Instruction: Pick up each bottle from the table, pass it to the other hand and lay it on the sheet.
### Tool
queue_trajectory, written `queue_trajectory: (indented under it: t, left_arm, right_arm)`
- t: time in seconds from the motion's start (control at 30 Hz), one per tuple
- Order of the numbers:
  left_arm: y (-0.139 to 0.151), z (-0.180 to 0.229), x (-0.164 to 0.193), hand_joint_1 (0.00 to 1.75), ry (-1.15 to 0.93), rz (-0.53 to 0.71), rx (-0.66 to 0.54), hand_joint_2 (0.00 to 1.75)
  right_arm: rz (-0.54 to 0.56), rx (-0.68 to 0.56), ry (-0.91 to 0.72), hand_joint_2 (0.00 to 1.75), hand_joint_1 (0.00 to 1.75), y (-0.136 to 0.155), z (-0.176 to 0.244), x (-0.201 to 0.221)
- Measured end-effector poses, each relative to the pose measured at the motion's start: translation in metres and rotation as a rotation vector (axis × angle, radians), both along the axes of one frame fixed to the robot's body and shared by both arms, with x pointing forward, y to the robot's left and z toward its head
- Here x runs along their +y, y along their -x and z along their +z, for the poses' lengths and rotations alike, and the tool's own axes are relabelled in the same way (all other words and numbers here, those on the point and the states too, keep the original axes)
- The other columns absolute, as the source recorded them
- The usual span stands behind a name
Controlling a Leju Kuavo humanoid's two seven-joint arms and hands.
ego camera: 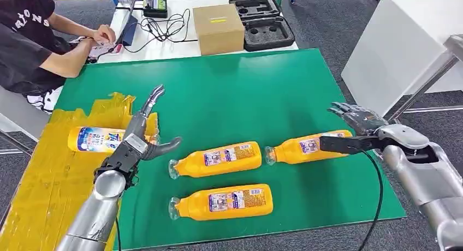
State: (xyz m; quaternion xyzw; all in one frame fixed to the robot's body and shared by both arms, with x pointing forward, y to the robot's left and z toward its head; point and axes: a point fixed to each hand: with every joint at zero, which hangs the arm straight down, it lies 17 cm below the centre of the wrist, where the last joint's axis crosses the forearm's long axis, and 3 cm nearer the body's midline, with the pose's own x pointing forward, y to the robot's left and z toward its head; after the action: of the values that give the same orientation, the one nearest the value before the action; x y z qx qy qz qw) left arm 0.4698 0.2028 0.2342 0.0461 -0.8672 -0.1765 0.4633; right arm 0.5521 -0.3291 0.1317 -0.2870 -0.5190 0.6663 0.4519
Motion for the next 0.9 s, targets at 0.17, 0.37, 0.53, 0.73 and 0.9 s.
queue_trajectory:
  t: [0.17, 0.37, 0.53, 0.73, 0.9]
  left_arm:
    - [-0.005, 0.004, -0.002, 0.0, 0.009, -0.002, -0.004, 1.75]
    - [-0.007, 0.003, -0.002, 0.0, 0.012, -0.002, 0.002, 1.75]
    - [-0.008, 0.002, -0.002, 0.0, 0.012, -0.002, 0.006, 1.75]
    - [-0.008, 0.001, -0.002, 0.0, 0.014, -0.002, 0.008, 1.75]
    - [-0.011, -0.002, -0.004, 0.0, 0.021, -0.012, 0.027, 1.75]
  right_arm:
    - [-0.001, 0.085, 0.019, 1.75, 0.0, 0.0, -0.034, 0.017]
    - [-0.013, 0.153, 0.029, 1.75, 0.0, 0.007, -0.062, 0.02]
    - [-0.014, 0.182, 0.037, 1.75, 0.0, 0.011, -0.074, 0.022]
    - [-0.012, 0.204, 0.044, 1.75, 0.0, 0.014, -0.081, 0.024]
    - [-0.02, 0.265, 0.054, 1.75, 0.0, 0.021, -0.093, 0.02]
